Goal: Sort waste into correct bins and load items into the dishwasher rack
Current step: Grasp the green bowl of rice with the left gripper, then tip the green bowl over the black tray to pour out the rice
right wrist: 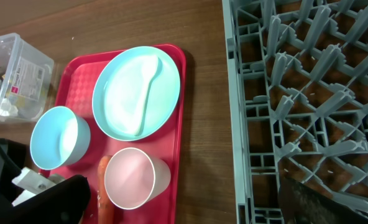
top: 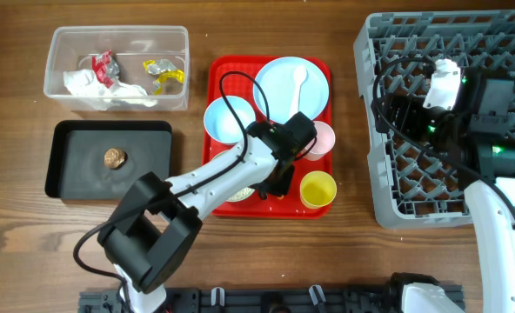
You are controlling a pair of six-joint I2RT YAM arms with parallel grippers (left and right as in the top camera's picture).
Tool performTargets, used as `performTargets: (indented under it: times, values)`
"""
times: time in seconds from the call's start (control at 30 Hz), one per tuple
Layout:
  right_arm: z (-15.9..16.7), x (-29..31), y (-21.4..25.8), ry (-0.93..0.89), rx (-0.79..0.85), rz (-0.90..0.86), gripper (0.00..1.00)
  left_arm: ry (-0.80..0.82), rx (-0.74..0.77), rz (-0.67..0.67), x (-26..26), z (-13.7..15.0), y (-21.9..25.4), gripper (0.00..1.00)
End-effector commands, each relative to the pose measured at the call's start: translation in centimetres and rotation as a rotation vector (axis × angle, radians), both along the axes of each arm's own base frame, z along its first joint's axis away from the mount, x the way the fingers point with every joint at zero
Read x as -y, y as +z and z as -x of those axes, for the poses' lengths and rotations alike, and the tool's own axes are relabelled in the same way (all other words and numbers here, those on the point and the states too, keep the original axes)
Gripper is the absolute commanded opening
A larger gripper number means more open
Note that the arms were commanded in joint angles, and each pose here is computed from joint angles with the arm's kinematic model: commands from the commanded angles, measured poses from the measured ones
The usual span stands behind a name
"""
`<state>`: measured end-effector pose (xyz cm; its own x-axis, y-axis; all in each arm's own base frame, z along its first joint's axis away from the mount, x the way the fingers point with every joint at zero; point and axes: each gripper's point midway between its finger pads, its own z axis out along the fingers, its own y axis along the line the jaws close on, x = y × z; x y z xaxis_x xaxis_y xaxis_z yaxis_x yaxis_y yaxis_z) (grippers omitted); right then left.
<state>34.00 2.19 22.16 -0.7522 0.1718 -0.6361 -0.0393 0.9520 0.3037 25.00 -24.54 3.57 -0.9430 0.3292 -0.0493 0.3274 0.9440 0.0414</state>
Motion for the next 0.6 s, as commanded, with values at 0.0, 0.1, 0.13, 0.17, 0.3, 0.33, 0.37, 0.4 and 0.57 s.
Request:
performTargets:
  times: [0.0, 0.1, 0.13, 0.17, 0.3, 0.33, 0.37, 0.4, 0.57]
  values:
    - [-0.1, 0.2, 0.2, -0.008, 0.005, 0.004, 1.00, -0.005, 0.035, -0.034, -0.2, -0.7, -0.1, 0.36]
    - [-0.1, 0.2, 0.2, -0.008, 0.005, 0.004, 1.00, -0.003, 0.070, -0.069, -0.8, -1.3, 0.0, 0.29]
    - [-0.1, 0.2, 0.2, -0.008, 0.005, 0.004, 1.00, -0.003, 0.075, -0.073, -0.9, -1.4, 0.0, 0.28]
    - [-0.1, 0.2, 0.2, -0.008, 0.005, 0.004, 1.00, -0.003, 0.080, -0.073, -0.9, -1.5, 0.0, 0.27]
    - [-0.2, 0.3, 0.2, -0.010, 0.005, 0.006, 1.00, -0.002, 0.087, -0.065, -0.7, -1.7, -0.1, 0.27]
    - [-0.2, 0.3, 0.2, -0.010, 0.005, 0.006, 1.00, -0.002, 0.084, -0.068, -0.7, -1.7, -0.3, 0.27]
    - [-0.2, 0.3, 0.2, -0.010, 0.005, 0.007, 1.00, -0.003, 0.079, -0.073, -0.7, -1.6, -0.5, 0.26]
    - [-0.2, 0.3, 0.2, -0.010, 0.005, 0.006, 1.00, -0.003, 0.070, -0.082, -0.8, -1.6, -0.9, 0.26]
    - [-0.1, 0.3, 0.2, -0.010, 0.005, 0.006, 1.00, 0.016, 0.062, -0.102, -1.1, -1.5, -1.5, 0.05]
